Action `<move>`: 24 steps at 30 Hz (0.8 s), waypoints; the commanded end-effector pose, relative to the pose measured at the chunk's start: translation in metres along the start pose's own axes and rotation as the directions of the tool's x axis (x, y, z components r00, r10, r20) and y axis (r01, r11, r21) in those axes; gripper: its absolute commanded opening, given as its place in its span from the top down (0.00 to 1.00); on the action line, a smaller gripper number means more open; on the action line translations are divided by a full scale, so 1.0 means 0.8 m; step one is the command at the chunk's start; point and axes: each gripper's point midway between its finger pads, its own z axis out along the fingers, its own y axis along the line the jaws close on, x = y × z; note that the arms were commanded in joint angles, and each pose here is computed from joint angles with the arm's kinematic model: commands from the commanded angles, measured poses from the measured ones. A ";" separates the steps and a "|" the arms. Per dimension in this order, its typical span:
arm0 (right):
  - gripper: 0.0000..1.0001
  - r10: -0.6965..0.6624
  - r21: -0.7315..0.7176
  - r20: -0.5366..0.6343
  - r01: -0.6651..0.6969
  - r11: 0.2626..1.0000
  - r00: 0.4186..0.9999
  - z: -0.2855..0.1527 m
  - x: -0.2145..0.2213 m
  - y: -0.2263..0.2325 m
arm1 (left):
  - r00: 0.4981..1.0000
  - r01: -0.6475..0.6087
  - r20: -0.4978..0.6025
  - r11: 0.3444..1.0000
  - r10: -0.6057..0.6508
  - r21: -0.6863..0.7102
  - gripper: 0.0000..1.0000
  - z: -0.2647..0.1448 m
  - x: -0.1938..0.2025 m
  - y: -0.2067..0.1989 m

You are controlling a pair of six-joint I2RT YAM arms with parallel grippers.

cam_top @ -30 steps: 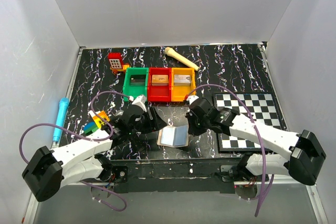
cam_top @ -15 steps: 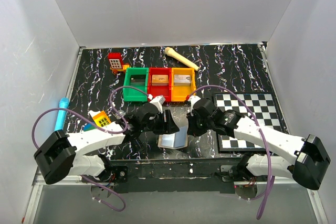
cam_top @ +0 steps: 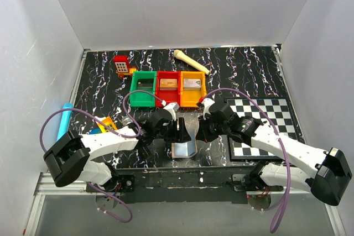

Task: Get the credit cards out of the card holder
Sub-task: Remove the credit card from the card holder.

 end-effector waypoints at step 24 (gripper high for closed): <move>0.99 0.011 -0.061 0.029 -0.010 0.998 1.000 0.000 -0.006 0.009 | 0.999 -0.048 0.019 0.999 0.048 0.014 0.37 0.005 -0.009 -0.017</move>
